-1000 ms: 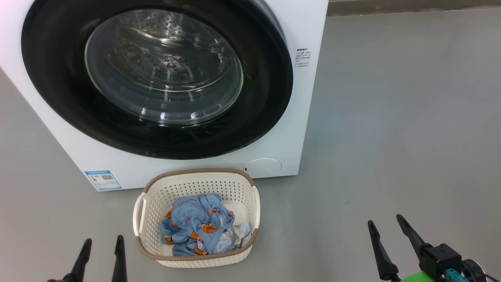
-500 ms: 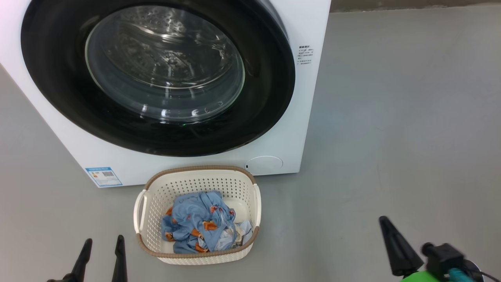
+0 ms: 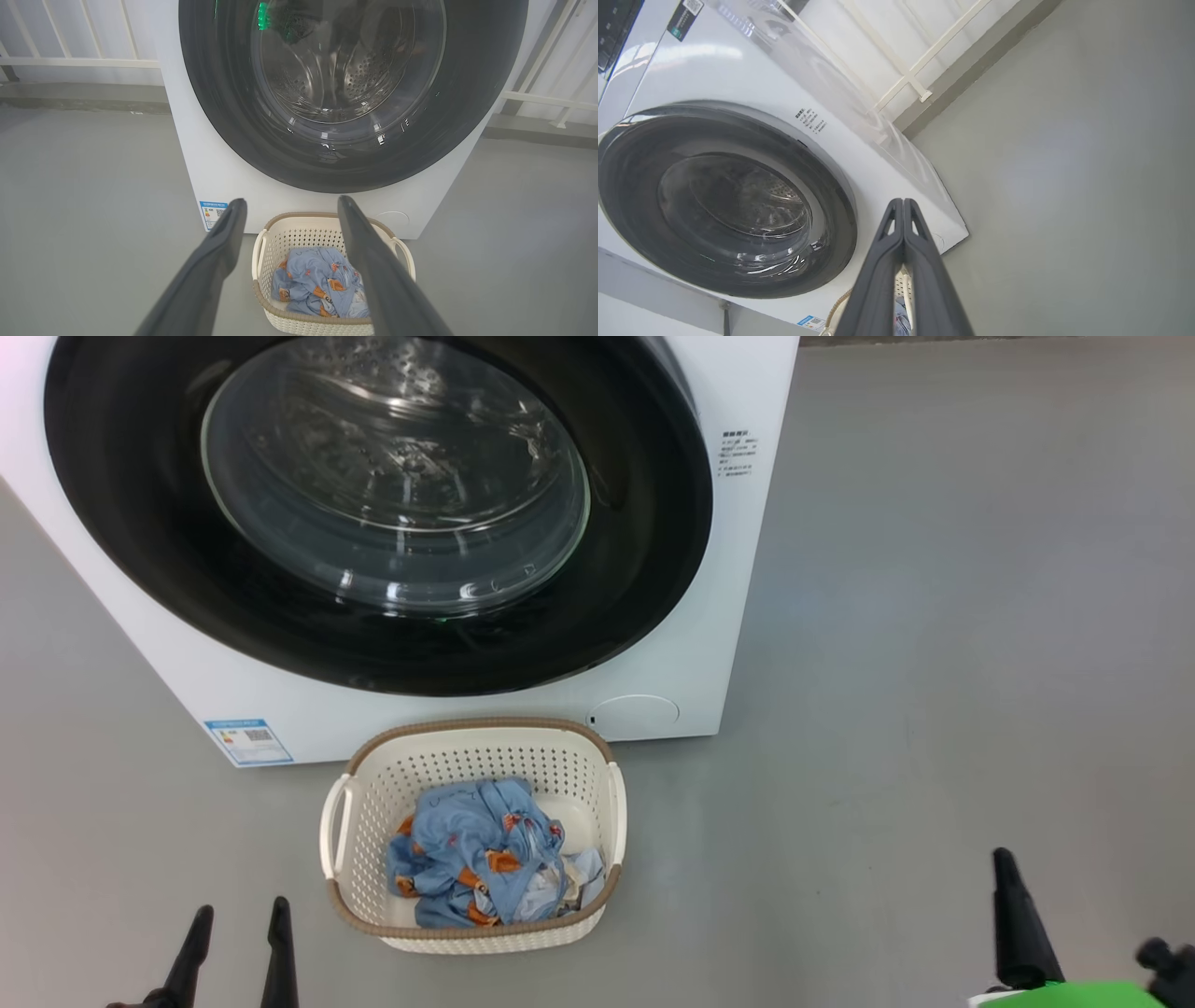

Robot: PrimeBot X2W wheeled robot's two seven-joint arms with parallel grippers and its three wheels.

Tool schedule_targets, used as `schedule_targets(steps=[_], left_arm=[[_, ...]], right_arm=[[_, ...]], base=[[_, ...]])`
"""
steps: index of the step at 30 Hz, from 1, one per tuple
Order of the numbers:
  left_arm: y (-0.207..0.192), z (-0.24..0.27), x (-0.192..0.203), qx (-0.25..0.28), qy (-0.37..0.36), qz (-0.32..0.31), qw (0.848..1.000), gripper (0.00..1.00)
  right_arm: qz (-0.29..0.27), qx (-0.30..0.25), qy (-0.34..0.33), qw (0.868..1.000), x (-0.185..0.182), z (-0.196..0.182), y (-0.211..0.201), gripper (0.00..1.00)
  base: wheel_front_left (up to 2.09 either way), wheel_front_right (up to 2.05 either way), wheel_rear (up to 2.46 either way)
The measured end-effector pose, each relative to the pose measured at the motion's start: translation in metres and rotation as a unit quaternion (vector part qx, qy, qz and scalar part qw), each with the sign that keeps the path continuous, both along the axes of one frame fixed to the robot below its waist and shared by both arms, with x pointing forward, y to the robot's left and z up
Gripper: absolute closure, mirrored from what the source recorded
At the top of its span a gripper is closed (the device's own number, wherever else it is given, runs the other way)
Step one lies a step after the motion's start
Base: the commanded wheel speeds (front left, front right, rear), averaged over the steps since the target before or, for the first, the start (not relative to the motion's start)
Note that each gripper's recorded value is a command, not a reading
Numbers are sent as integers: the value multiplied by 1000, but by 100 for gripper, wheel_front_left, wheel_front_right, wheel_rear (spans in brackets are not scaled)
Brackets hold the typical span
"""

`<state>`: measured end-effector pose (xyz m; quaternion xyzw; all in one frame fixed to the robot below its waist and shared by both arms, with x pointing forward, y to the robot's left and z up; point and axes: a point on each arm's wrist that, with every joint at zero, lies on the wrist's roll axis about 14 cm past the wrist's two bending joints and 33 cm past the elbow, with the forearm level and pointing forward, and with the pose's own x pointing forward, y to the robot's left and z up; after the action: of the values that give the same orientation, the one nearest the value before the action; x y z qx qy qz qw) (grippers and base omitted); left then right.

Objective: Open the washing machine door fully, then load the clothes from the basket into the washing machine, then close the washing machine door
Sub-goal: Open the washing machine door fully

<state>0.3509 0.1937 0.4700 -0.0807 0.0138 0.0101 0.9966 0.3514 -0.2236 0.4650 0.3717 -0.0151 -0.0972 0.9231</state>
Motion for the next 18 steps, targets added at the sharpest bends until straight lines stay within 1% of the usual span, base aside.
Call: schedule_targets(steps=[1, 2, 4, 7, 10, 14, 18], left_arm=[[1, -1, 0, 0, 1, 1, 1000, 0], [1, -1, 0, 0, 1, 1, 1000, 0], [2, -3, 0, 0, 5, 3, 1000, 0], [3, -7, 0, 1, 11, 5, 1000, 0], [6, -10, 0, 1, 17, 8, 1000, 0], [10, -15, 3, 4, 23, 13, 1000, 0], [14, -19, 8, 11, 29, 14, 999, 0]], right_arm=[[-10, 25, 0, 1000, 0, -2, -3, 100], [-10, 25, 0, 1000, 0, -2, -3, 100], [-27, 73, 2, 997, -1, -9, -7, 100], [-50, 143, -4, 989, 5, -13, -11, 100], [-63, 194, -13, 979, 13, -13, -18, 100], [-90, 228, -34, 969, 25, -6, -46, 100], [-95, 262, -46, 959, 42, -1, -61, 100]], base=[[0, 0, 0], [0, 0, 0], [0, 0, 0], [0, 0, 0], [0, 0, 0], [0, 0, 0], [0, 0, 0]])
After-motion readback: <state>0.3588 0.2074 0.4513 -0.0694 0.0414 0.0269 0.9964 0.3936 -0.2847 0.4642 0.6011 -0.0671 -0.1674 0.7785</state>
